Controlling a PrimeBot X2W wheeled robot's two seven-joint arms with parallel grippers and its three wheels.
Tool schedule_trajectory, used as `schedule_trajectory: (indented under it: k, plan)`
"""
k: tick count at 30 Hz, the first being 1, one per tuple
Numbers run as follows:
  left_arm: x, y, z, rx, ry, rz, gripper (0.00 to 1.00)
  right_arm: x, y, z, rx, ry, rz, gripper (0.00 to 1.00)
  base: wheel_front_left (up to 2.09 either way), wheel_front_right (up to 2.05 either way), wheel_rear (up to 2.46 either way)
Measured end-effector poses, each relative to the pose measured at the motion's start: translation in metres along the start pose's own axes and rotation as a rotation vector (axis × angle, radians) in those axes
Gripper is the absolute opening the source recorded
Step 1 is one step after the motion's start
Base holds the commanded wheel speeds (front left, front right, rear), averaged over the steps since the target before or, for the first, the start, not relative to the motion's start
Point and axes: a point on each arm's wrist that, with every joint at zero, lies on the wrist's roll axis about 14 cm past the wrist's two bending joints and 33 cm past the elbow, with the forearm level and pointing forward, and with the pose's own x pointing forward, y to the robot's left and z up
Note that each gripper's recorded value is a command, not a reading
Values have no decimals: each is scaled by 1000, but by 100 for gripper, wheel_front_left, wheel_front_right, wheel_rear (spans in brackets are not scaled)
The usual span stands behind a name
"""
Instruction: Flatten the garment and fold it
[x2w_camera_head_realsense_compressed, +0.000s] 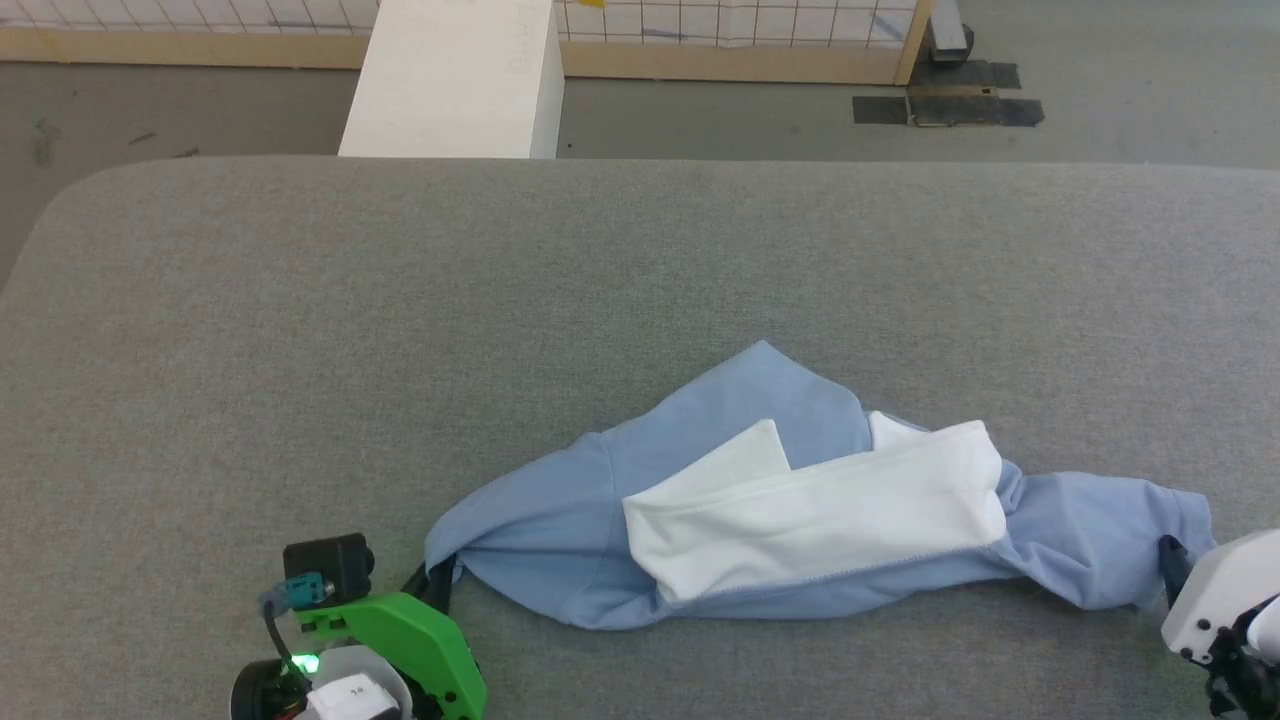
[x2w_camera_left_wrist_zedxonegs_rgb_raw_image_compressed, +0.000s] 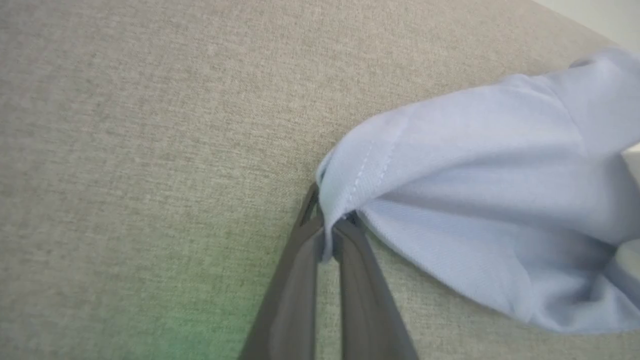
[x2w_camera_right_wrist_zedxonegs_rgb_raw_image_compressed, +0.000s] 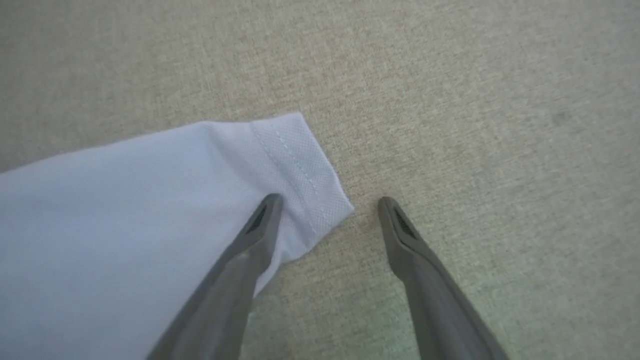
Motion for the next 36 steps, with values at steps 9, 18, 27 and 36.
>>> schedule_trajectory:
  k: [9, 18, 27, 36]
  plan:
    - [1, -2, -3, 6, 13, -12, 0, -2, 14, 2, -60, 89, 30, 0, 0, 0, 0]
    - [-6, -16, 38, -10, -103, -93, 0, -38, 30, 53, -94, -120, 76, 0, 0, 0, 0]
    - [14, -38, 163, 194, -279, -194, 0, -73, 78, 186, -267, -436, 131, 0, 0, 0, 0]
    - [53, -54, 311, 213, -543, -159, 0, -90, 142, 324, -411, -724, 156, 0, 0, 0, 0]
